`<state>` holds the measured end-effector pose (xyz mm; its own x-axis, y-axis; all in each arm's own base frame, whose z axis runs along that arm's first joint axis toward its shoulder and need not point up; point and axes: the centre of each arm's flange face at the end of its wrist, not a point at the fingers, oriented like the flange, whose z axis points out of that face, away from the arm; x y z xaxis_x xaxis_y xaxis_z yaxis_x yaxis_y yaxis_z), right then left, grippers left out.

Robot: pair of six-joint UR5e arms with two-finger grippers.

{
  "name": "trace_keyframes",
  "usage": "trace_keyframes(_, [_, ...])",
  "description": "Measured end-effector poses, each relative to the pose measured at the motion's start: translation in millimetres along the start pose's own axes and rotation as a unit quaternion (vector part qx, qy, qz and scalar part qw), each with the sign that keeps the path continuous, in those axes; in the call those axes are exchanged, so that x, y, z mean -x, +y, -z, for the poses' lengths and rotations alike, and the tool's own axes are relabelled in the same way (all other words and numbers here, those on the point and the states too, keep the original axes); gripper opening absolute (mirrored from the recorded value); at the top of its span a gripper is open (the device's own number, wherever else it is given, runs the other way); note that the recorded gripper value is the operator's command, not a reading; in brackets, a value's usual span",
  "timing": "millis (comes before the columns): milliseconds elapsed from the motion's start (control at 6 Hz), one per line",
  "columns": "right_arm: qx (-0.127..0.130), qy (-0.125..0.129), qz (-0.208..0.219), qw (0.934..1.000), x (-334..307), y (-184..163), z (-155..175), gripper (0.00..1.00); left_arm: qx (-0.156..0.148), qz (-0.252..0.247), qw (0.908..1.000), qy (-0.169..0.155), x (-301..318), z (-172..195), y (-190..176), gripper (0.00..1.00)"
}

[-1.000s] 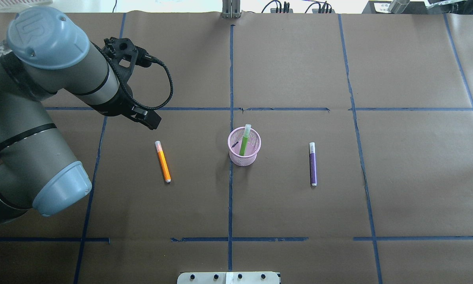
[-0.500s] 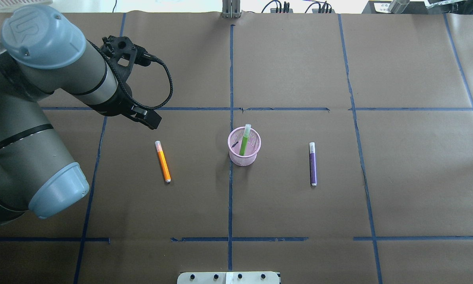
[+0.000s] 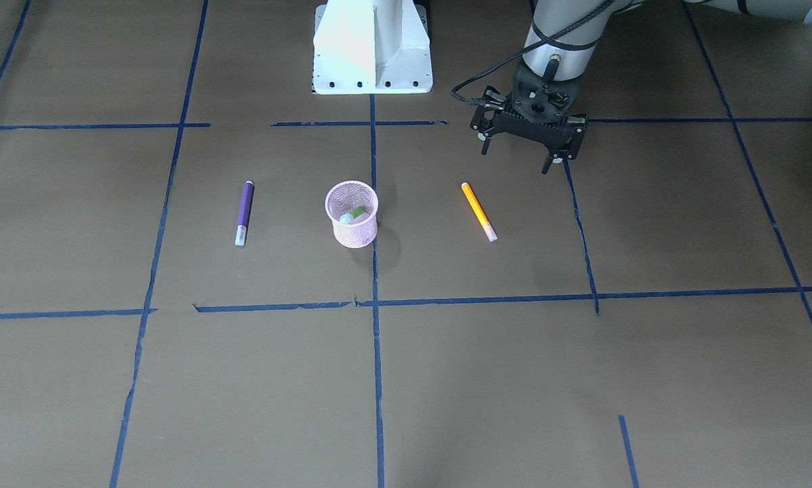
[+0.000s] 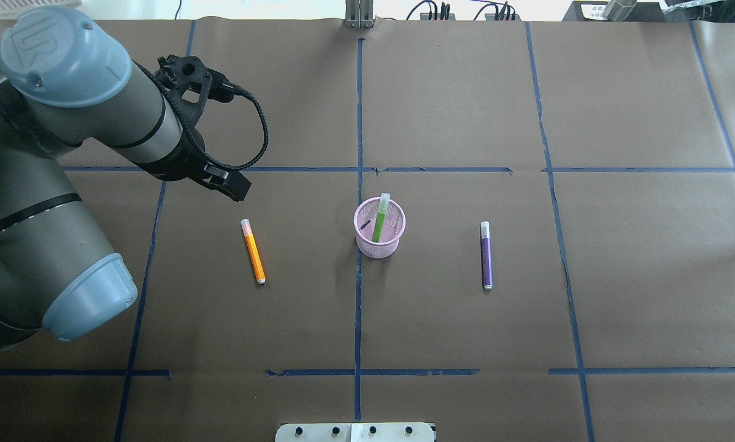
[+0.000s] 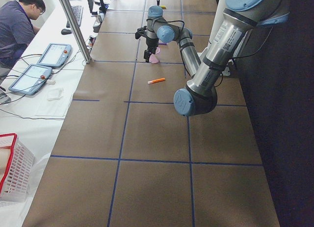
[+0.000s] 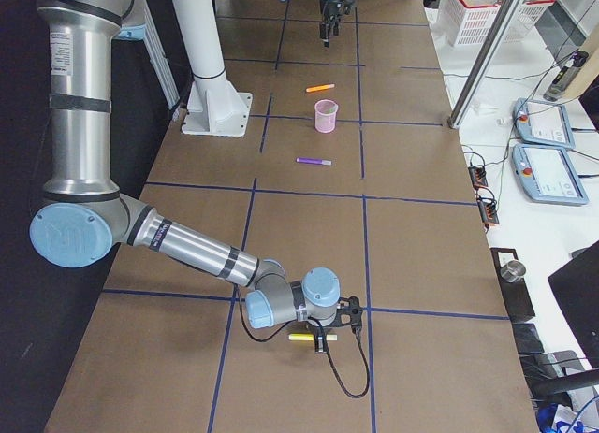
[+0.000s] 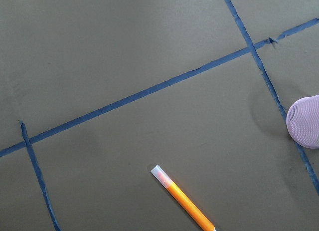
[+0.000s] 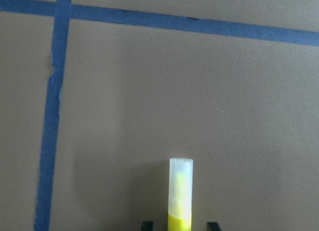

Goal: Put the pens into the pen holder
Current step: 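Raise the left gripper away from the cup while the right gripper grasps the yellow highlighter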

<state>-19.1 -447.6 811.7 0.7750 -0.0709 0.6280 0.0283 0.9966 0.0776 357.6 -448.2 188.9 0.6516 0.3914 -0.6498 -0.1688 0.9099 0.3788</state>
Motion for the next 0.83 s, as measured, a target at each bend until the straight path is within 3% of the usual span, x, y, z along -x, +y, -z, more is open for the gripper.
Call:
trace_keyframes(500, [0.008, 0.002, -0.002, 1.0, -3.7, 3.5, -7.4, 0.2, 0.0, 0.0, 1.0, 0.0, 0.1, -0.3, 0.2, 1.0])
trace_keyframes(667, [0.007, 0.002, -0.001, 1.0, -3.5, 3.3, -7.3, 0.02, 0.0, 0.0, 1.0, 0.0, -0.2, -0.5, 0.4, 1.0])
trace_keyframes(833, [0.006, 0.0, 0.001, 1.0, -1.4, 3.2, -4.9, 0.0, 0.0, 0.0, 1.0, 0.0, -0.6, -0.5, 0.3, 1.0])
